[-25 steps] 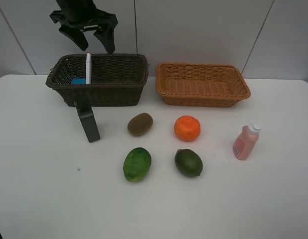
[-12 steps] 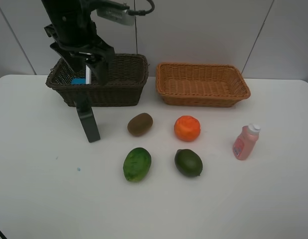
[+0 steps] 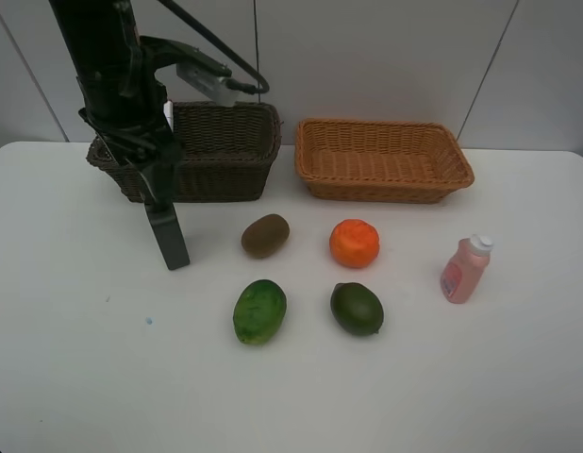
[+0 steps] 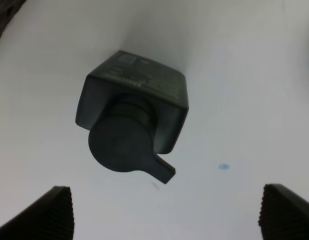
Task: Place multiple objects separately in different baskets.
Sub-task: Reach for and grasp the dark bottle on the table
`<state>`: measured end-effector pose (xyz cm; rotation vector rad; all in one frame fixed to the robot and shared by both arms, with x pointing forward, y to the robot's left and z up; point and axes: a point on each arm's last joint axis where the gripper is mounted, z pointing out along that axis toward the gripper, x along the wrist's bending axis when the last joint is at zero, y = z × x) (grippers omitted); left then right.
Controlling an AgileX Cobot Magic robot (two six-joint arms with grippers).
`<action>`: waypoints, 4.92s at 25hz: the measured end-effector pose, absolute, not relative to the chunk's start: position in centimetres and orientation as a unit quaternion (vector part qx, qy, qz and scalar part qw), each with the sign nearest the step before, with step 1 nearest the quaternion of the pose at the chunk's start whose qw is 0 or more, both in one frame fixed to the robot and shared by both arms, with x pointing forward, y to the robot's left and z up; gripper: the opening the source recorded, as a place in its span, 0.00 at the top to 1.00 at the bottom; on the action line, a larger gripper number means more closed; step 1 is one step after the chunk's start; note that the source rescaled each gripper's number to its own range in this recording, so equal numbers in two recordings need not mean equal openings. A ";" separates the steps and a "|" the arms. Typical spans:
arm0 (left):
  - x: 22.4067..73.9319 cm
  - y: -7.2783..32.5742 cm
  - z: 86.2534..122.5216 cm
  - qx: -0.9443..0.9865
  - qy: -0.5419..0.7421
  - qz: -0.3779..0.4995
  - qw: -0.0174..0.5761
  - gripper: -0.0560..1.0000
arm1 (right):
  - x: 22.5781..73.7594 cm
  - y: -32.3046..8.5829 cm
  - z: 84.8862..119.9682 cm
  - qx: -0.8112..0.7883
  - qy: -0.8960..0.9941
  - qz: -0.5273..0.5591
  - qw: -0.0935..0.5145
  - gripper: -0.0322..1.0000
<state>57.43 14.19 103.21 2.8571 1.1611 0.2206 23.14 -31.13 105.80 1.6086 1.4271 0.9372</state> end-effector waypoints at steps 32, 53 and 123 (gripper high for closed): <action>58.4 14.6 97.3 0.943 0.325 0.073 0.014 0.00 | 23.1 -31.1 105.8 0.632 0.561 0.368 0.387 0.05; 59.8 16.0 96.4 0.929 0.361 0.073 0.047 0.00 | 23.1 -31.1 105.8 0.632 0.561 0.368 0.387 0.05; 60.7 15.3 96.3 0.924 0.375 0.054 0.056 0.16 | 23.1 -31.1 105.8 0.632 0.561 0.368 0.387 0.05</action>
